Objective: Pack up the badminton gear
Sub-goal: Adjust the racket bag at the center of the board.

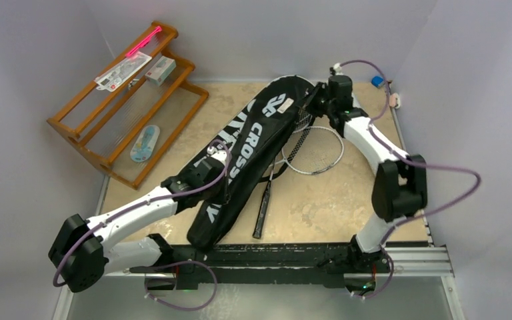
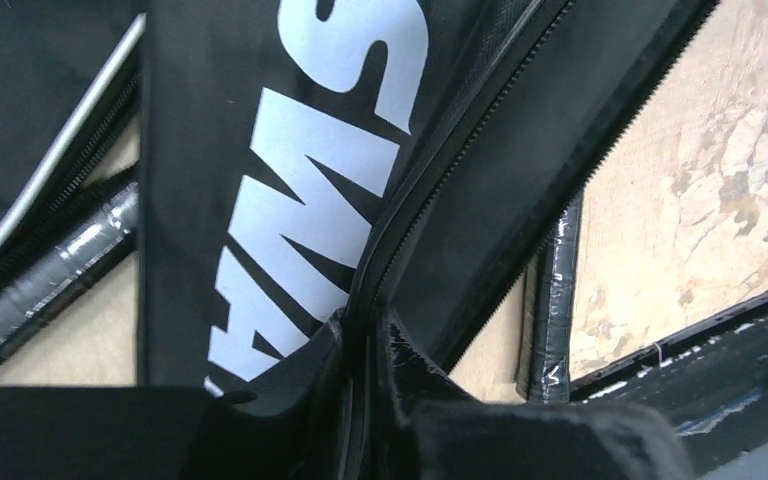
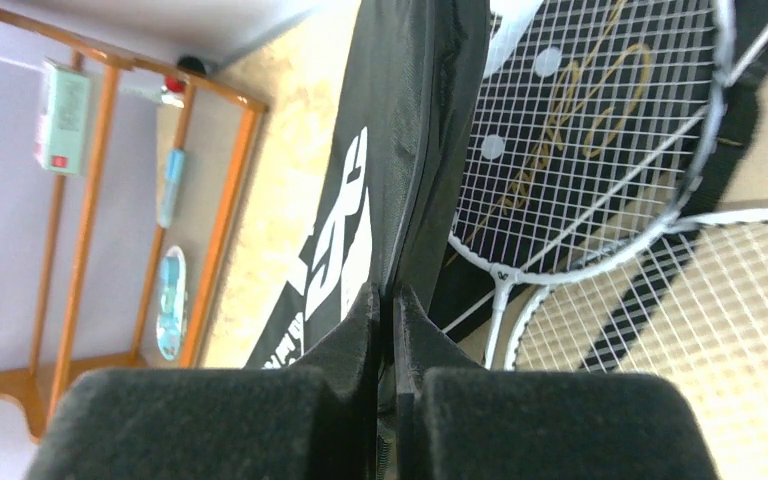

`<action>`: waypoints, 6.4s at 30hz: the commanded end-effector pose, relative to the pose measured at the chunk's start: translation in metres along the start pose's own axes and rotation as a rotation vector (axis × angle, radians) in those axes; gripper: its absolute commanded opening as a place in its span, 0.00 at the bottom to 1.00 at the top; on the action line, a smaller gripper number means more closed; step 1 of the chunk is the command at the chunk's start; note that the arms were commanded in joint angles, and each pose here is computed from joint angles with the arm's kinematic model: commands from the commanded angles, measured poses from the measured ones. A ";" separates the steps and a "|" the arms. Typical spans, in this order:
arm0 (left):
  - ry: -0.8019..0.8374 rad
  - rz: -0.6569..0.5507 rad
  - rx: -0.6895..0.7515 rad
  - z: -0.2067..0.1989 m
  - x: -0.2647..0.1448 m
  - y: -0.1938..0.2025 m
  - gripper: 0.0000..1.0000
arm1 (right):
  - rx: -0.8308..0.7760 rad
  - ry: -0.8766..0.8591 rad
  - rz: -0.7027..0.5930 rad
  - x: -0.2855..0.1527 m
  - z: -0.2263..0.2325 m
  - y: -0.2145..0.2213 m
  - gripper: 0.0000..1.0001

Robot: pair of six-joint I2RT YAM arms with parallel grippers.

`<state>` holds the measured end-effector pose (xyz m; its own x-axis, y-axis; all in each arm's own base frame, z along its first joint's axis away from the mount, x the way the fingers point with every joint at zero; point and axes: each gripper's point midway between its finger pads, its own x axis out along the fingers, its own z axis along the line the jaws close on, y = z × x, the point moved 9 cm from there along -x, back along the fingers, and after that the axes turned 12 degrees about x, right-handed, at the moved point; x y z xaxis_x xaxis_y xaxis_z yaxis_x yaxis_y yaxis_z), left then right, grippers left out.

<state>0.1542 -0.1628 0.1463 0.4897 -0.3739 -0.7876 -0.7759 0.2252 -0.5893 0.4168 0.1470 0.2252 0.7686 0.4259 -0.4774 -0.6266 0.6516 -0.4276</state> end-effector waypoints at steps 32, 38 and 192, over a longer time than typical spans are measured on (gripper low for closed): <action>0.127 -0.291 0.588 -0.162 -0.011 -0.109 0.81 | 0.171 0.146 -0.150 -0.215 -0.003 0.055 0.00; 0.137 -0.290 0.614 -0.181 -0.001 -0.103 0.81 | 0.185 0.154 -0.146 -0.215 -0.004 0.057 0.00; 0.141 -0.537 0.753 -0.103 -0.064 -0.110 0.75 | 0.033 0.226 -0.199 -0.173 0.006 0.021 0.00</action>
<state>0.1666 -0.2610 0.2669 0.5958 -0.6739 -0.4370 -0.0205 0.5312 -0.8470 0.2885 0.0896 0.2981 0.6948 -0.0161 -0.7190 -0.3652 0.8533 -0.3721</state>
